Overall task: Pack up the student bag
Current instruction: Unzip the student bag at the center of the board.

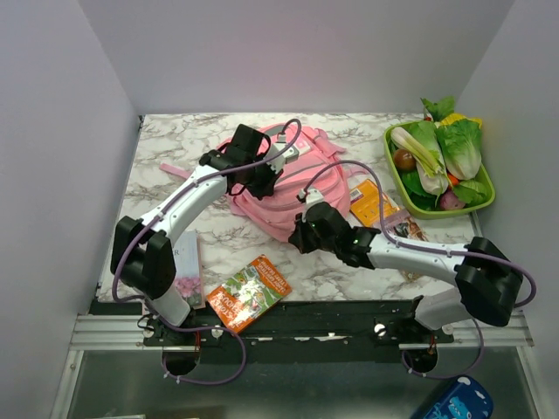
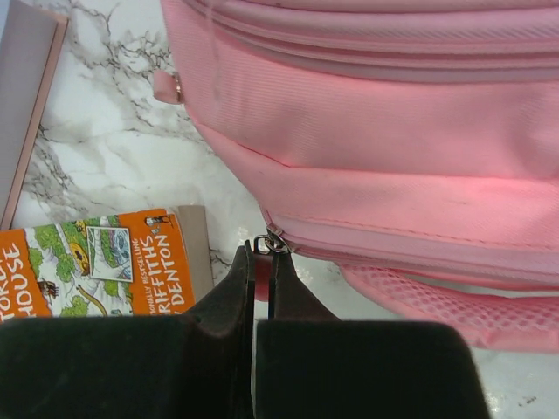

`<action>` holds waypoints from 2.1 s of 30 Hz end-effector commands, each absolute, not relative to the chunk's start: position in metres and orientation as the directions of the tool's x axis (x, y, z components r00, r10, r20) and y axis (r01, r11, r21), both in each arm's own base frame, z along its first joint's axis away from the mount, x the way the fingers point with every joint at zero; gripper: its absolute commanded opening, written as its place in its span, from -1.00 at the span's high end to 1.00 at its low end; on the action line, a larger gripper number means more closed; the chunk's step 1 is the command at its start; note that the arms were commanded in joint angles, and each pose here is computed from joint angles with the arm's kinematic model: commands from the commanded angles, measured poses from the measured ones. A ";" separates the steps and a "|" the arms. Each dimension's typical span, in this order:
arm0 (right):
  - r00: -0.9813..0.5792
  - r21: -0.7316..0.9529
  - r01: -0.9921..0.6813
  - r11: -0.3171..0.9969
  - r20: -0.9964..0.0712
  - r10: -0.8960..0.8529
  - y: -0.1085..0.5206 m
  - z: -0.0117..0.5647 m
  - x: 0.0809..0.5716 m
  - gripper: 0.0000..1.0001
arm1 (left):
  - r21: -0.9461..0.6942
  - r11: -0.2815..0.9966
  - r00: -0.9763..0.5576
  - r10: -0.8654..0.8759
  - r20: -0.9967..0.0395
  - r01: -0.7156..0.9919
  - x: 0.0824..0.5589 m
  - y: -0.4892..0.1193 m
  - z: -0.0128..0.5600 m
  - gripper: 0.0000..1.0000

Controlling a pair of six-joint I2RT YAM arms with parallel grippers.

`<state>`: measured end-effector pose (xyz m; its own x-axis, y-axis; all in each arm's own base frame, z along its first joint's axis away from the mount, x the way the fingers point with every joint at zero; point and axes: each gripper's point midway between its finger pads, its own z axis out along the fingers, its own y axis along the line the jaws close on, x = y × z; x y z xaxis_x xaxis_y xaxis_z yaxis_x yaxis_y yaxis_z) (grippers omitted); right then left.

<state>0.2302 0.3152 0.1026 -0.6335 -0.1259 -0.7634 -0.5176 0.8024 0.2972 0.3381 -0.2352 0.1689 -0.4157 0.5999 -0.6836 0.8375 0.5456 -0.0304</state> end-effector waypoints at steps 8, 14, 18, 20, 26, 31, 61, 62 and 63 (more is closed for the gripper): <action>-0.574 0.261 -0.607 0.751 -0.798 -0.187 0.392 0.131 0.236 0.99 | -0.179 0.648 -0.503 0.357 -0.787 0.740 0.374 -0.274 0.223 1.00; -0.546 0.194 -0.582 0.790 -0.813 -0.203 0.410 0.120 0.261 0.99 | -0.262 0.621 -0.525 0.287 -0.801 0.739 0.372 -0.292 0.260 1.00; -0.501 0.202 -0.637 0.744 -0.842 -0.200 0.440 0.128 0.271 0.99 | -0.314 0.596 -0.556 0.276 -0.784 0.739 0.361 -0.298 0.262 1.00; -0.482 0.203 -0.663 0.721 -0.853 -0.203 0.453 0.134 0.273 0.98 | -0.329 0.592 -0.571 0.282 -0.771 0.736 0.356 -0.297 0.257 1.00; -0.441 0.173 -0.681 0.711 -0.873 -0.210 0.474 0.140 0.286 0.57 | -0.301 0.592 -0.552 0.303 -0.777 0.748 0.352 -0.288 0.257 1.00; -0.402 0.147 -0.674 0.724 -0.895 -0.193 0.451 0.154 0.283 0.03 | -0.198 0.608 -0.478 0.340 -0.810 0.769 0.361 -0.267 0.266 1.00; -0.398 0.217 -0.248 0.944 -0.912 0.105 0.269 0.120 0.293 0.59 | 0.001 0.576 -0.325 0.463 -0.825 0.817 0.344 -0.221 0.271 1.00; -0.405 0.215 -0.233 0.948 -0.908 0.106 0.266 0.114 0.293 0.60 | 0.002 0.577 -0.324 0.462 -0.826 0.817 0.344 -0.220 0.271 1.00; -0.413 0.209 -0.221 0.952 -0.905 0.103 0.263 0.108 0.293 0.61 | 0.002 0.576 -0.320 0.457 -0.830 0.818 0.343 -0.219 0.274 1.00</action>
<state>0.2913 0.2801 0.1321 -0.3898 0.0607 -0.9189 -0.3233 0.9253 0.1982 0.3409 -0.2270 0.2350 -0.4062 0.5023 -0.7634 0.8237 0.5630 -0.0678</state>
